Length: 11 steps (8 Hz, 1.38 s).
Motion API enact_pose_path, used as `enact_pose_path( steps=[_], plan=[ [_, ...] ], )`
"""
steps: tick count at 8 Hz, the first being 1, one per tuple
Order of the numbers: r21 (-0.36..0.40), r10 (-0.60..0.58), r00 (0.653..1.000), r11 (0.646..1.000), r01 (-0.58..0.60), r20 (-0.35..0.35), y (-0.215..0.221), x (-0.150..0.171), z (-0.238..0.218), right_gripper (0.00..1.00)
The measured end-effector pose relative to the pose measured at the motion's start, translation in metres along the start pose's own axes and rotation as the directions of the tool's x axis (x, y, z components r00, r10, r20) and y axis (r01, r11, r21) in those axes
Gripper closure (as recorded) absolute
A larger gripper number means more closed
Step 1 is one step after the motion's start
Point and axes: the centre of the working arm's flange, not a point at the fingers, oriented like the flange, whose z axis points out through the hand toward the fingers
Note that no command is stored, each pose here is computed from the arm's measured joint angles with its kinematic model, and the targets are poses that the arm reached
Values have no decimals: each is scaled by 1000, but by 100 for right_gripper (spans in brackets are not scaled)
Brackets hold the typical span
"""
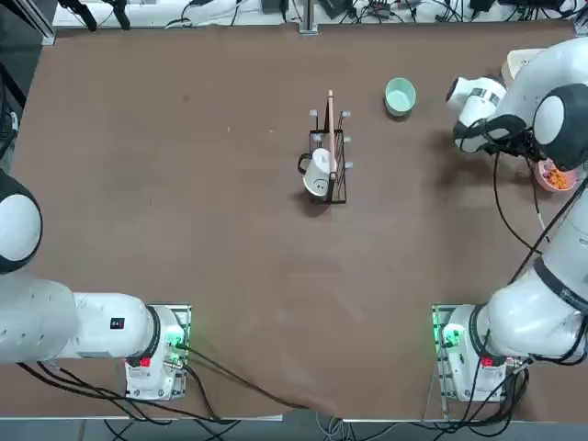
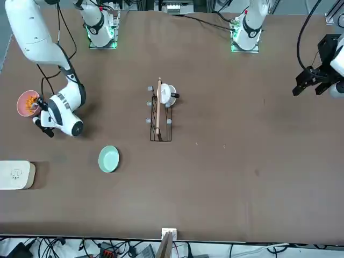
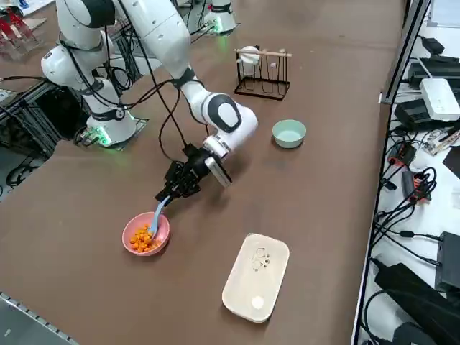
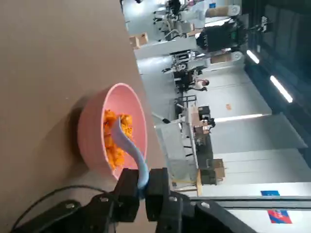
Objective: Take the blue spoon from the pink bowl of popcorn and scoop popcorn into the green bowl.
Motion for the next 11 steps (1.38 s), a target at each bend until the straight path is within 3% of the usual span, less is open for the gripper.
enact_pose_path(
  steps=[3,5,9,11],
  plan=[
    [-50,2,998,999,-5,-58,16,9,-50,89],
    [-37,5,994,999,-9,-109,27,19,-92,89],
    [23,-26,964,999,33,-264,56,18,-219,89],
    [10,-56,946,998,63,-320,67,4,-282,89]
  ],
)
